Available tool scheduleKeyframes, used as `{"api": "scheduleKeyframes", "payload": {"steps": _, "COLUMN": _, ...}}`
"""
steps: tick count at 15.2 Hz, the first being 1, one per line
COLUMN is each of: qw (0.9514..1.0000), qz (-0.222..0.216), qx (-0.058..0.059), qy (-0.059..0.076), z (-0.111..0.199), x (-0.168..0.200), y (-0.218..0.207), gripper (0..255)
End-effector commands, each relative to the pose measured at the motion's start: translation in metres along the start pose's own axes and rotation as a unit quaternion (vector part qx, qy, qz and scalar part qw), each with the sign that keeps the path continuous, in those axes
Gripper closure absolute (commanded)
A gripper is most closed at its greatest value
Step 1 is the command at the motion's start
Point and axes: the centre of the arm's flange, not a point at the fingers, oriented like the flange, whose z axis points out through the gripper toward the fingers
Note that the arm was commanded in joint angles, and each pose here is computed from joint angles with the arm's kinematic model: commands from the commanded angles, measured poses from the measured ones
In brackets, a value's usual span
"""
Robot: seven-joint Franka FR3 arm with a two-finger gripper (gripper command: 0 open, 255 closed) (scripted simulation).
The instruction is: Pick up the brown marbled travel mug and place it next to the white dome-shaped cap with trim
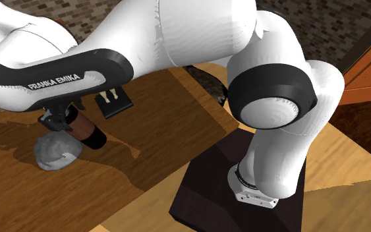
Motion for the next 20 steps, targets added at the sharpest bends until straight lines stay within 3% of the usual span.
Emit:
{"api": "scheduleKeyframes", "payload": {"steps": 1, "qw": 1.0, "qz": 0.0, "qx": 0.0, "qy": 0.001, "z": 0.01, "x": -0.001, "y": 0.0, "gripper": 255}}
{"api": "scheduleKeyframes", "payload": {"steps": 17, "qw": 1.0, "qz": 0.0, "qx": 0.0, "qy": 0.001, "z": 0.096, "x": -0.001, "y": 0.0, "gripper": 255}}
{"api": "scheduleKeyframes", "payload": {"steps": 20, "qw": 1.0, "qz": 0.0, "qx": 0.0, "qy": 0.001, "z": 0.096, "x": -0.001, "y": 0.0, "gripper": 255}}
